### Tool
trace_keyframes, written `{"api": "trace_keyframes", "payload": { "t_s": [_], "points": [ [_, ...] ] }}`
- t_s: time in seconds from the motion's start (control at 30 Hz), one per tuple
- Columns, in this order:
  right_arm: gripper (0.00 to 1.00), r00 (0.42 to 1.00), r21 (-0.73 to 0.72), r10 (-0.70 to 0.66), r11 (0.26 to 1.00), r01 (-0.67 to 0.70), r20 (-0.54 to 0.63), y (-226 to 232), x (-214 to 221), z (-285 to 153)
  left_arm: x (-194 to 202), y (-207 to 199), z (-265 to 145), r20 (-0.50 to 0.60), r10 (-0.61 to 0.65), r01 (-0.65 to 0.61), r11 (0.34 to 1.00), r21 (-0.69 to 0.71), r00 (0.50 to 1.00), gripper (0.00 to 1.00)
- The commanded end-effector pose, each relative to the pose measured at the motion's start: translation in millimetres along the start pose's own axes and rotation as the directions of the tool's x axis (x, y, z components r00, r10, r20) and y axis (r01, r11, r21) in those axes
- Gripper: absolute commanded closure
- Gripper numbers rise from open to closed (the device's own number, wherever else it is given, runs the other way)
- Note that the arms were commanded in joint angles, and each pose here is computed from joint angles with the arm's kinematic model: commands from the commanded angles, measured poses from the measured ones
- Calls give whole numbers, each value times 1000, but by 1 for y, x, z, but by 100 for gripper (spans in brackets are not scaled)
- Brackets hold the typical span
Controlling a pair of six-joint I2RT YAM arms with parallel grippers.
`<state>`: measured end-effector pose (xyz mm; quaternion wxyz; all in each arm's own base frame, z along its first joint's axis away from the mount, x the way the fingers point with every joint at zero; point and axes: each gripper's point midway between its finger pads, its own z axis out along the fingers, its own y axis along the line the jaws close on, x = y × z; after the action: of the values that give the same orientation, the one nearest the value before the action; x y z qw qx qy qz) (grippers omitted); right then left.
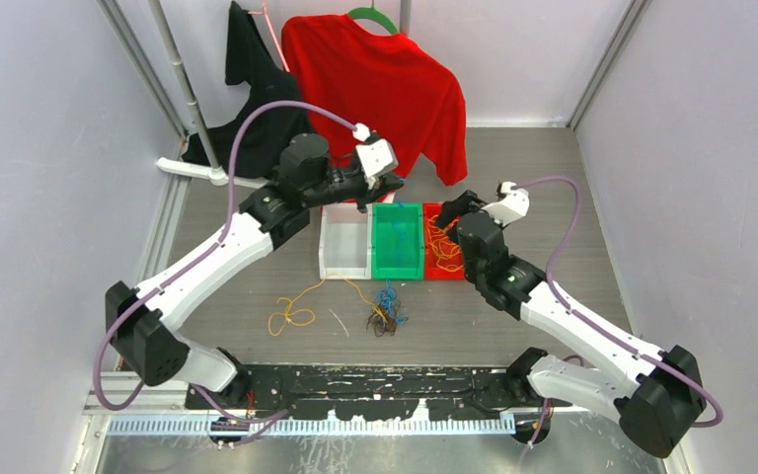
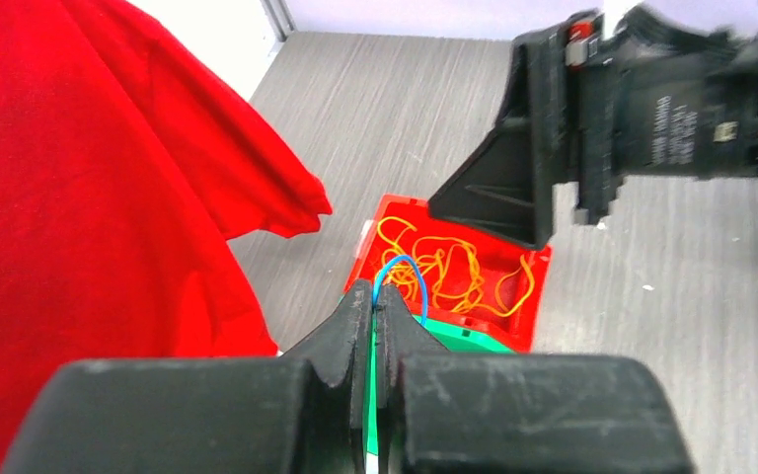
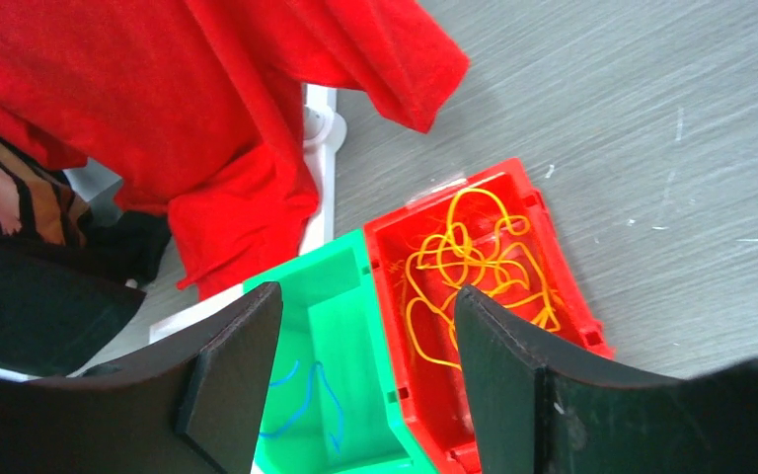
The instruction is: Untangle the cables
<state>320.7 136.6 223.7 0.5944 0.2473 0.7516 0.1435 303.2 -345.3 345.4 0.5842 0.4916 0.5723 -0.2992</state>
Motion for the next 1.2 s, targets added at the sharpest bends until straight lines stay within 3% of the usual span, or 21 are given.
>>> {"api": "trace_keyframes", "payload": {
  "t_s": [0.0, 0.2, 0.47, 0.63, 0.67, 0.77, 0.8, 0.97, 1.17],
  "points": [
    [31, 997, 32, 17, 999, -19, 75, -16, -17, -7, -4, 16, 15, 39, 167, -165, 985, -55, 985, 100],
    [32, 997, 31, 6, 999, -8, 77, -26, -12, -12, 30, 26, 39, -20, 207, -208, 975, -73, 978, 100],
    [32, 997, 17, 3, 1000, -4, 77, -27, -15, -16, 111, -20, 39, -230, 95, -74, 993, 97, 969, 100],
    [33, 998, -8, 25, 1000, -25, 65, -22, -16, -18, 140, -24, 33, -329, 128, -95, 989, 114, 936, 94],
    [33, 998, -14, 25, 1000, -24, 59, -21, -15, -18, 144, -23, 33, -337, 132, -99, 989, 112, 932, 89],
    [34, 999, -39, 17, 999, -16, 35, -14, -12, -19, 140, -19, 34, -337, 141, -110, 988, 107, 931, 45],
    [33, 1000, -47, 11, 999, -9, 25, -13, -10, -19, 134, -17, 34, -332, 142, -114, 988, 103, 932, 37],
    [31, 1000, -89, -10, 996, 7, -25, -6, 1, -20, 127, -13, 22, -389, 141, -110, 989, 103, 910, 26],
    [32, 994, -204, -20, 979, -2, -110, 12, 19, -26, 125, -6, 3, -452, 124, -107, 992, 62, 883, 26]
  ]
}}
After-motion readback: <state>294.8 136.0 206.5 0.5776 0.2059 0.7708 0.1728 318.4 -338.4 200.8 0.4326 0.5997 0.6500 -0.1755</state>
